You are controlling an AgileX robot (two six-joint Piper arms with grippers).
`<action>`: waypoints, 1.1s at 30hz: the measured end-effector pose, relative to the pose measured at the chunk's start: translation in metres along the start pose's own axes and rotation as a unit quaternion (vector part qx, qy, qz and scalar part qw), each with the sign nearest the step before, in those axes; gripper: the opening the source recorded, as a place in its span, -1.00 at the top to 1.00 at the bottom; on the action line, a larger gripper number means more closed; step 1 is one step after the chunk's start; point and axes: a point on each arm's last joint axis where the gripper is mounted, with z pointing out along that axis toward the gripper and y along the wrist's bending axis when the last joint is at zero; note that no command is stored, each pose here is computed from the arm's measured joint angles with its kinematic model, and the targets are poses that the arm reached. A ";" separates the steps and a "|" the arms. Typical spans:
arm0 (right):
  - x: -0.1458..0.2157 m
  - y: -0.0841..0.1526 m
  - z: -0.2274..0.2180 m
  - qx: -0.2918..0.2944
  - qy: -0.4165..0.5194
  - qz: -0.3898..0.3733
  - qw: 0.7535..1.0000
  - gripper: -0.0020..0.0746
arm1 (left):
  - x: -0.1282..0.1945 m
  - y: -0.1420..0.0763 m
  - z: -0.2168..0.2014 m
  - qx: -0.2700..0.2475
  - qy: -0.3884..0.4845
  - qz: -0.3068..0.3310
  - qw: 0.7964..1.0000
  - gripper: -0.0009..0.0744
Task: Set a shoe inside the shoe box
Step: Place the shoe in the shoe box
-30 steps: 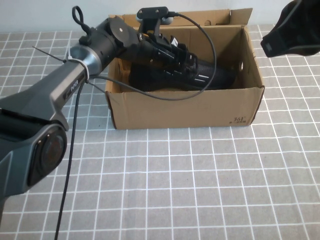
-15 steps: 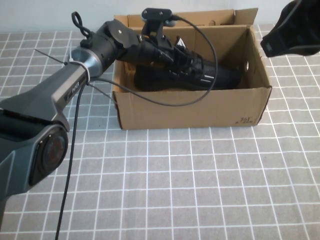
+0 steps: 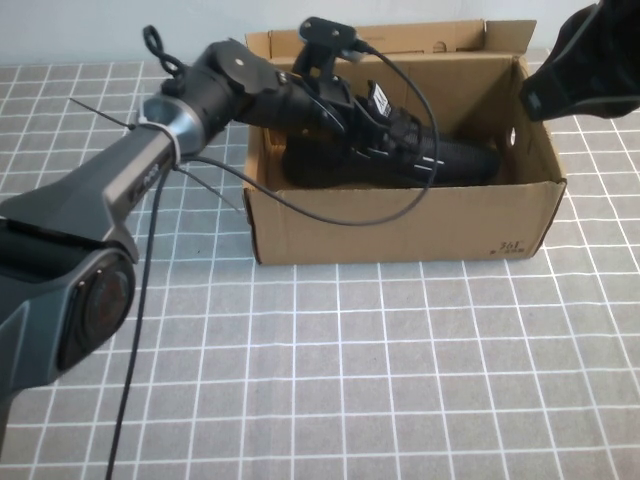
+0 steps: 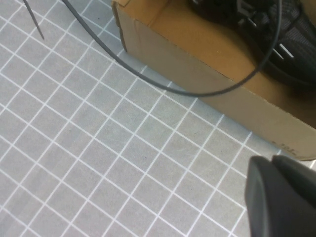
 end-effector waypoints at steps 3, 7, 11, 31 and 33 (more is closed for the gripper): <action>0.000 0.000 0.000 -0.001 0.000 0.000 1.000 0.99 | 0.000 0.012 -0.008 0.006 -0.018 -0.034 0.999 0.94; 0.000 0.000 0.000 -0.002 0.000 0.001 1.000 0.99 | -0.001 0.030 -0.019 0.014 -0.056 -0.071 0.996 0.95; 0.000 0.000 0.000 -0.002 0.000 0.001 1.000 0.99 | -0.004 0.037 -0.022 0.009 -0.090 -0.087 0.992 0.95; 0.000 0.003 0.000 -0.017 -0.001 0.005 1.000 0.99 | -0.006 0.021 -0.015 0.043 -0.084 -0.085 0.992 0.45; 0.000 0.003 0.000 -0.019 -0.001 0.006 1.000 0.99 | -0.005 0.022 -0.016 0.047 -0.080 -0.088 0.992 0.09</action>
